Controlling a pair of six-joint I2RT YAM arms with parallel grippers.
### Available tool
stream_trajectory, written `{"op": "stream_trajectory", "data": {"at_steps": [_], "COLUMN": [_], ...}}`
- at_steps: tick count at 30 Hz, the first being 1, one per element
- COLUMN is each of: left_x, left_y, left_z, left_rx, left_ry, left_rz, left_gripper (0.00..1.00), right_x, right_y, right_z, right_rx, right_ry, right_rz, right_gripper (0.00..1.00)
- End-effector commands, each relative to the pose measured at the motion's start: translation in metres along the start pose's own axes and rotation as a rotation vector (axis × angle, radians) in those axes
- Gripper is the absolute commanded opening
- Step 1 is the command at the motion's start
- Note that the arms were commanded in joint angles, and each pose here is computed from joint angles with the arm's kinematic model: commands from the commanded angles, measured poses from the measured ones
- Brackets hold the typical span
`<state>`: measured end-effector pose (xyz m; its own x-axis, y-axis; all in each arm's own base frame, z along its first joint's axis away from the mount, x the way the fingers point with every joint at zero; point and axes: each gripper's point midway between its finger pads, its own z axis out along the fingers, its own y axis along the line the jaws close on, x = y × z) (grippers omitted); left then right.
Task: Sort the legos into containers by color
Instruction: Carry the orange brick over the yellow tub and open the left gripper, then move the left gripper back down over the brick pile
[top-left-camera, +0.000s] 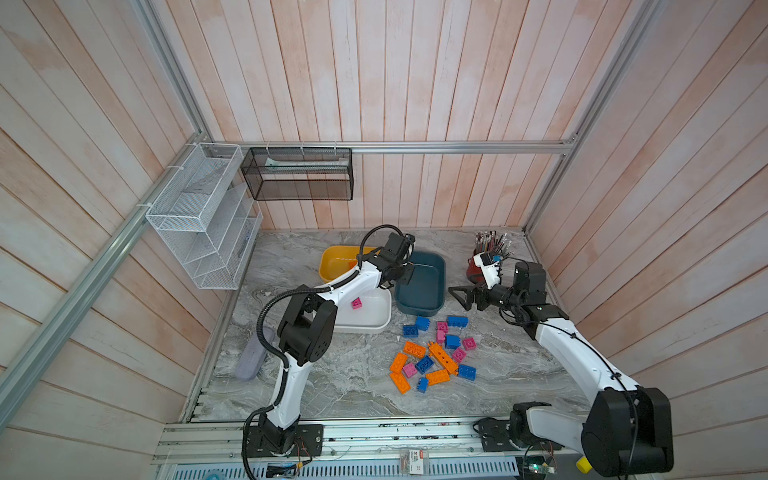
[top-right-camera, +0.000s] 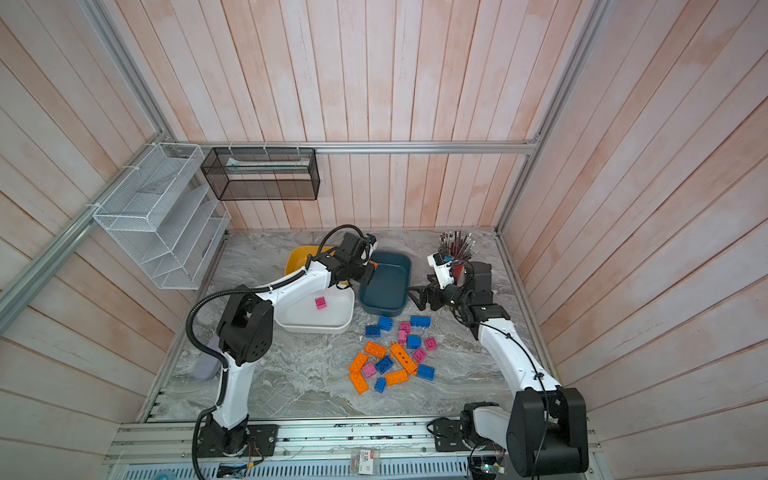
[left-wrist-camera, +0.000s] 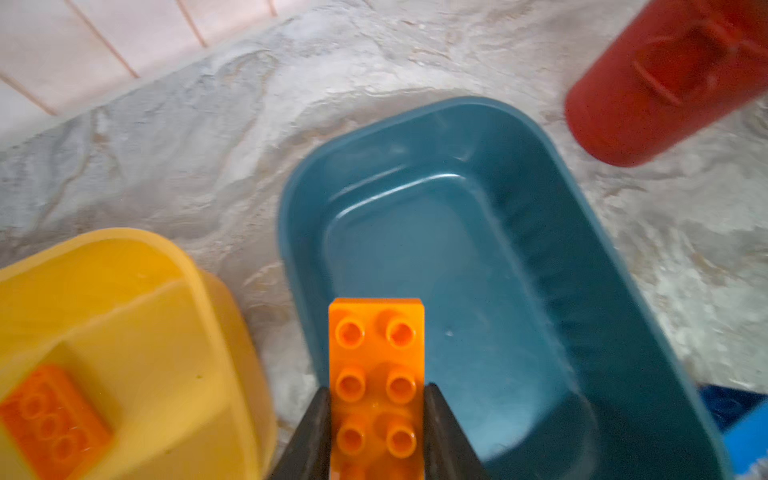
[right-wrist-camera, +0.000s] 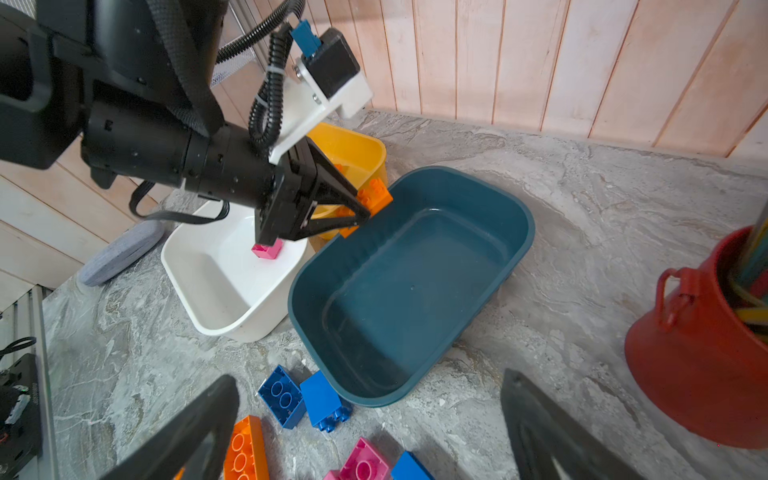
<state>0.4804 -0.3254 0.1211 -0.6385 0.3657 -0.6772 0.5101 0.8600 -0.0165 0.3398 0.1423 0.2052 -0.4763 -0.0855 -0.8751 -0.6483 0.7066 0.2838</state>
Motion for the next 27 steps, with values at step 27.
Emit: {"op": "stream_trajectory", "data": {"at_steps": [27], "left_x": [0.033], "left_y": [0.127], "left_z": [0.013], "left_rx": [-0.192], "left_ry": [0.121], "left_rz": [-0.121], "left_gripper": [0.57], "right_x": [-0.020], "right_y": [0.001], "right_z": [0.008], "right_rx": [-0.046], "right_ry": [-0.036], "right_rz": [0.021], "right_gripper": [0.98]}}
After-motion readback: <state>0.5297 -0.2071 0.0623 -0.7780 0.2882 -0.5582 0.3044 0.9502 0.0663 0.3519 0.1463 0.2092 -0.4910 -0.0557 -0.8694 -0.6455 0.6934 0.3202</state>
